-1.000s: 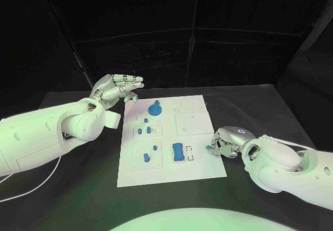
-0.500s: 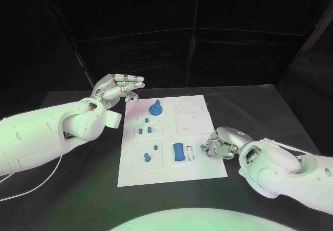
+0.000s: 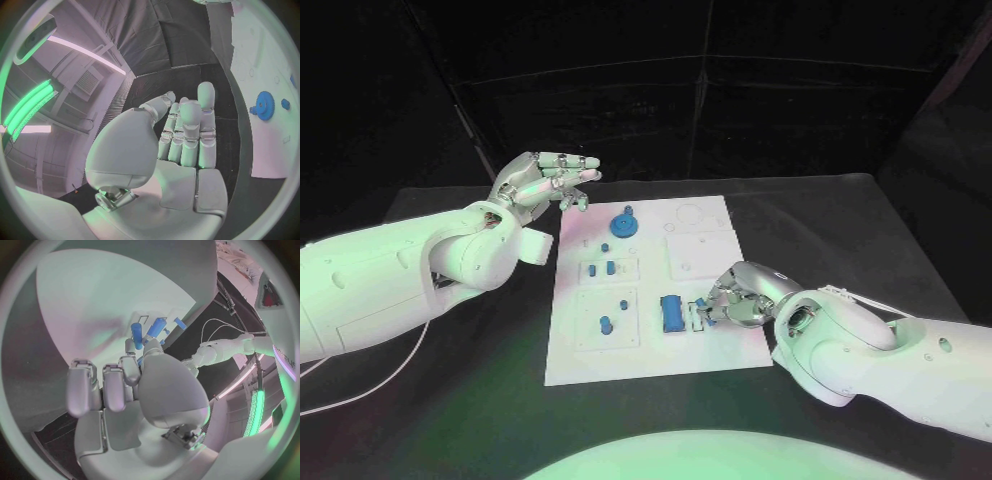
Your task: Assemble the parts on the task board
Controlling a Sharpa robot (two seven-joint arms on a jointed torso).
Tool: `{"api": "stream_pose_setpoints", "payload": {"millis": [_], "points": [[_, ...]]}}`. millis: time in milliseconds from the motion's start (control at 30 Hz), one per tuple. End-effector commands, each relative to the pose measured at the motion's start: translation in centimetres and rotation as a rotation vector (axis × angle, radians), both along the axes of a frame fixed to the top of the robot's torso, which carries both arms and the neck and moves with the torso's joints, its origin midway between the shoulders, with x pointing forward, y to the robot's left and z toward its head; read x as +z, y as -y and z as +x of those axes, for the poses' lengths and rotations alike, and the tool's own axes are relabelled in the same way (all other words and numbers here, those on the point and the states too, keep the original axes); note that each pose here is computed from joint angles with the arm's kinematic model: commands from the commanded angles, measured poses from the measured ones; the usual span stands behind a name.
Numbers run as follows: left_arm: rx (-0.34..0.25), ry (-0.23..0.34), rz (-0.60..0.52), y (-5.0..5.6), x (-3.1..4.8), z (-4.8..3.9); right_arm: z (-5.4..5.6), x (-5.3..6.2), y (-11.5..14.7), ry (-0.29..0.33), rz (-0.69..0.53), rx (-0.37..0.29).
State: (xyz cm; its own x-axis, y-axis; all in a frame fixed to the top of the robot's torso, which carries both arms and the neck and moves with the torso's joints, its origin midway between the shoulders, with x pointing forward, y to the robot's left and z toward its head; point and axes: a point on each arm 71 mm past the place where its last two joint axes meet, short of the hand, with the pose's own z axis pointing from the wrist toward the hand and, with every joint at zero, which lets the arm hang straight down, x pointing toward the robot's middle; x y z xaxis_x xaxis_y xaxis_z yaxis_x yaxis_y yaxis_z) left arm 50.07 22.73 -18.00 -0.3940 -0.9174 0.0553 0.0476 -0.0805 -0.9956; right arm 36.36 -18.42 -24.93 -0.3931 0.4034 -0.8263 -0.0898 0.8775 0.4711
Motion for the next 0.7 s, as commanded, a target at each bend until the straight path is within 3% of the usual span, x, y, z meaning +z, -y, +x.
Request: {"api": "stream_pose_setpoints", "payload": {"millis": [33, 700], "points": [[-0.010, 0.007, -0.010, 0.14, 0.17, -0.05, 0.12, -0.33, -0.33, -0.045, 0.023, -0.007], [-0.057, 0.006, -0.032, 0.52, 0.28, -0.31, 0.75, -1.09, -1.03, -0.071, -0.022, 0.009]]}}
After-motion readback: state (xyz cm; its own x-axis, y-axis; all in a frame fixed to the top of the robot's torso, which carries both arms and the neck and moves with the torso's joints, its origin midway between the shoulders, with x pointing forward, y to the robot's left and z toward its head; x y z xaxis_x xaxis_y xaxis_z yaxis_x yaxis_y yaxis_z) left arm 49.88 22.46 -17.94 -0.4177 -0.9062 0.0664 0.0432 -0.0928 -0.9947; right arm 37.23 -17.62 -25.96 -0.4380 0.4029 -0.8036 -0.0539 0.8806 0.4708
